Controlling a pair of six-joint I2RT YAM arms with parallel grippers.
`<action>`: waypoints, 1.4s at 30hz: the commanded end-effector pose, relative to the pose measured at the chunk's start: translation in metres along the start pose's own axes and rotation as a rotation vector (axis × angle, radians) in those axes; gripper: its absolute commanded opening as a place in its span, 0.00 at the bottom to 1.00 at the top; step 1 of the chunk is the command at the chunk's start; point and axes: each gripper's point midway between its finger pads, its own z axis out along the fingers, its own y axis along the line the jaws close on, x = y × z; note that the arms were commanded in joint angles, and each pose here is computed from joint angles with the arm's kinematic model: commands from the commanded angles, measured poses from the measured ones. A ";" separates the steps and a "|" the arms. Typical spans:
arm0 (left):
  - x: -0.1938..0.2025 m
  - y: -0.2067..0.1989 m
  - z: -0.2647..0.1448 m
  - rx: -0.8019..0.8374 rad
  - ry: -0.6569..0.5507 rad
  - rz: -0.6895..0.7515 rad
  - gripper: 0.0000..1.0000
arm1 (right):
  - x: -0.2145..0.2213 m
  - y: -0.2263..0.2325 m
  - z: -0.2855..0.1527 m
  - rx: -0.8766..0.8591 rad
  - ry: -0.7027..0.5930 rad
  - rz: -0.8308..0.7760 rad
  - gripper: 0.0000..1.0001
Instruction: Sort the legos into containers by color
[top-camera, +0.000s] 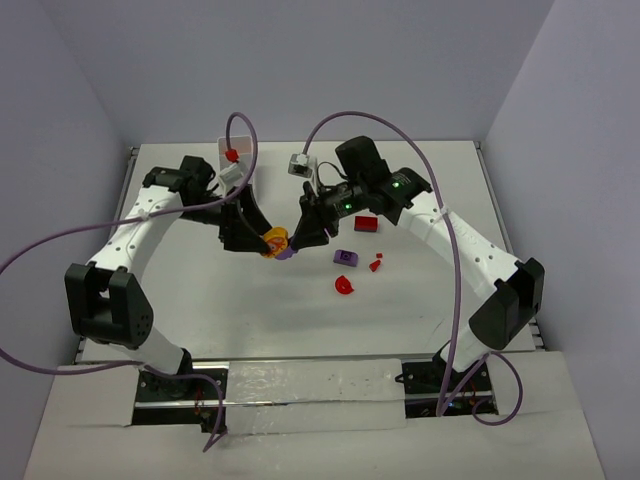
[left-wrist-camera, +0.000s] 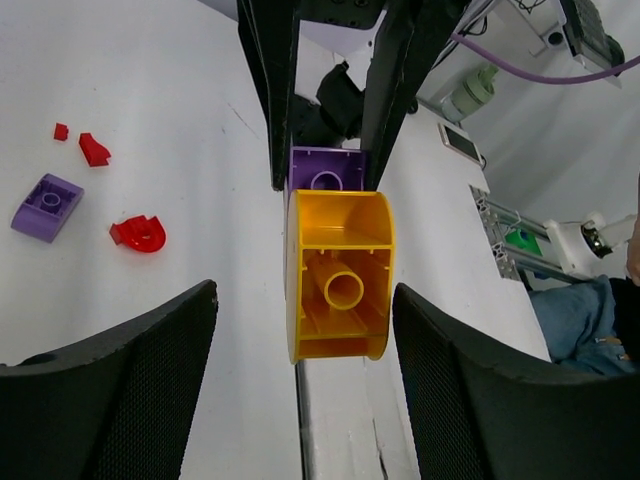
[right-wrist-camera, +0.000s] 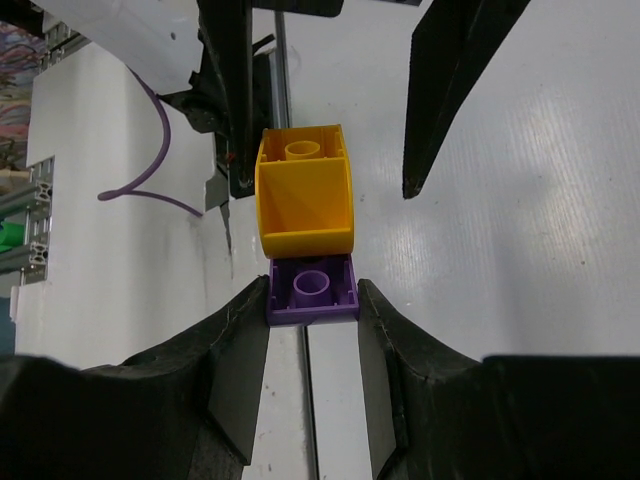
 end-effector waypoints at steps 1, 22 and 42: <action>-0.007 -0.004 0.010 -0.039 0.030 0.109 0.74 | -0.015 0.006 0.000 -0.005 -0.020 -0.038 0.00; -0.018 -0.010 0.024 -0.126 -0.001 0.129 0.33 | 0.005 0.002 0.001 0.024 0.039 -0.033 0.00; -0.022 -0.015 0.025 -0.109 -0.015 0.128 0.00 | 0.005 0.009 0.003 -0.017 0.049 0.005 0.69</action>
